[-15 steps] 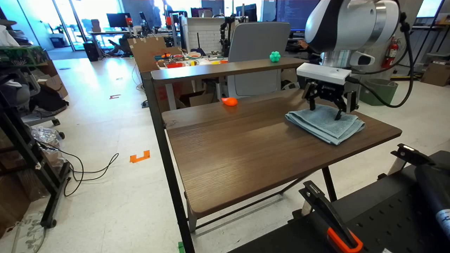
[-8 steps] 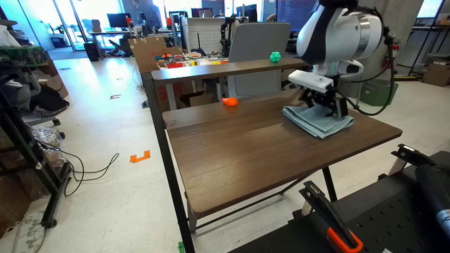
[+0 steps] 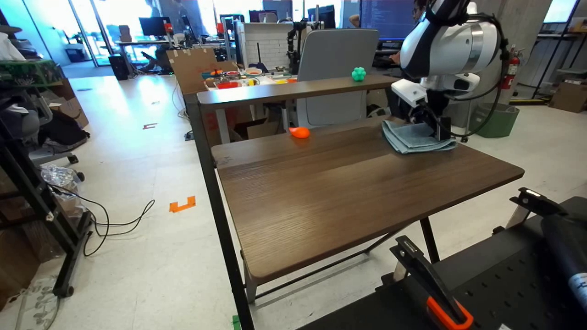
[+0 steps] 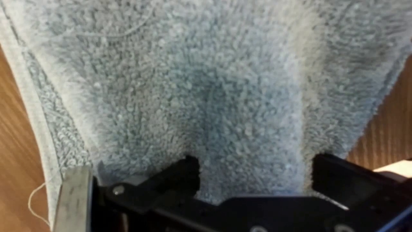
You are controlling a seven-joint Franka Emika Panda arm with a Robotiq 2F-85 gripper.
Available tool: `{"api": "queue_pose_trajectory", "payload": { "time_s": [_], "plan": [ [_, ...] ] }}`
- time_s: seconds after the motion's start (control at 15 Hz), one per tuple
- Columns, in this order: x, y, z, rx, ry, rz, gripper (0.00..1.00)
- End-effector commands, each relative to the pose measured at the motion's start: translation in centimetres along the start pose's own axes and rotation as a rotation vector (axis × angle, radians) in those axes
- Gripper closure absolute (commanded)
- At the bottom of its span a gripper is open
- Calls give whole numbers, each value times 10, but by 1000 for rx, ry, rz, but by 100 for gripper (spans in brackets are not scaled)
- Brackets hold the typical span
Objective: Wipe the table
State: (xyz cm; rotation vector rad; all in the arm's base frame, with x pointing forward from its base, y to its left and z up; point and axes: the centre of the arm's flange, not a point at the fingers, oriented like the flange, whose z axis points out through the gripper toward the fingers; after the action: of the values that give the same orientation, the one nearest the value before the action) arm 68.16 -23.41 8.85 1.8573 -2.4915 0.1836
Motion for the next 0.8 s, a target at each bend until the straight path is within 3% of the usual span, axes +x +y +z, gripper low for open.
{"api": "queue_pose_trajectory", "payload": {
  "time_s": [0.0,0.33,0.47,0.73],
  "plan": [
    [-17,-16,32,-30,-14,-3,0],
    [-70,22,21,-7,-48,-237,0],
    [-89,27,19,45,-63,-318,0],
    [-92,-20,9,103,-101,-229,0]
  ]
}}
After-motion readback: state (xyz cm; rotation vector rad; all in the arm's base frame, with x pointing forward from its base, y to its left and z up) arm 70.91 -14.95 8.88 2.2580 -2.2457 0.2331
